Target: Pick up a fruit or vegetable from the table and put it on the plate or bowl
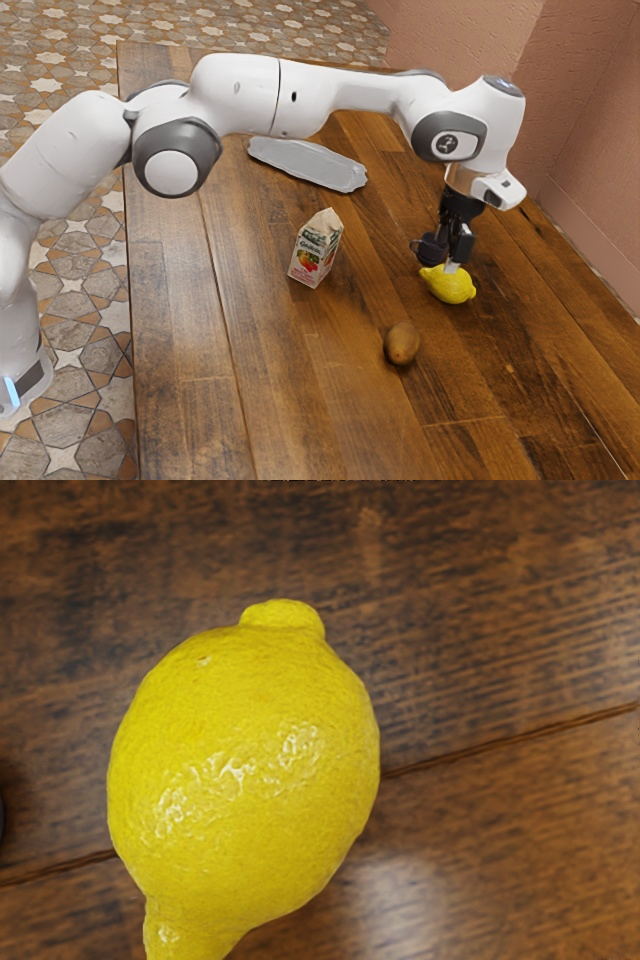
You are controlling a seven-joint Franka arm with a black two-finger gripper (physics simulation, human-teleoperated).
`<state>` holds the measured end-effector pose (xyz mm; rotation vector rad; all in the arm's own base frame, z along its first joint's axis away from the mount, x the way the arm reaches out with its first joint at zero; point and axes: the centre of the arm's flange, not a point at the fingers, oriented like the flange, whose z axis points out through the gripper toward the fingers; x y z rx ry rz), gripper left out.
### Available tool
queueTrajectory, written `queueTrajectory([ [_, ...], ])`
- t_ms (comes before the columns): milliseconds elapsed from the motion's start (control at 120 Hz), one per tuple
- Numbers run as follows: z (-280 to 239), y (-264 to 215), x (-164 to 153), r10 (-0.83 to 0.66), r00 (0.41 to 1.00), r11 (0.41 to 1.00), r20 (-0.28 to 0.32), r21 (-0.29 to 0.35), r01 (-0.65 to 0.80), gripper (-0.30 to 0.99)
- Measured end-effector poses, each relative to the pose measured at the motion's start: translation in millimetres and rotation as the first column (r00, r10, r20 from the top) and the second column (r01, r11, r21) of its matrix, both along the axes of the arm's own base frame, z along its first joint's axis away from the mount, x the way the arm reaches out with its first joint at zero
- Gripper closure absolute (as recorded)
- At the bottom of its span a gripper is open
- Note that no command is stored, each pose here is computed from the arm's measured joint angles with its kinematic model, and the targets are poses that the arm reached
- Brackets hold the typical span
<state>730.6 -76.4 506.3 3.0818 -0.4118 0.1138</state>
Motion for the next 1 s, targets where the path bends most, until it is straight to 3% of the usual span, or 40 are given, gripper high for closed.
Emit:
queueTrajectory([
  [308,-13.6,-4.1,-6.8,-0.098,0.995,0.995,-0.025,0.005,0.098,0.00],
  [592,-11.2,6.8,-2.8,-0.137,0.991,0.991,-0.002,0.003,0.137,0.00],
  [1000,-44.7,10.7,21.9,-0.187,0.982,0.982,0.004,-0.007,0.187,0.00],
])
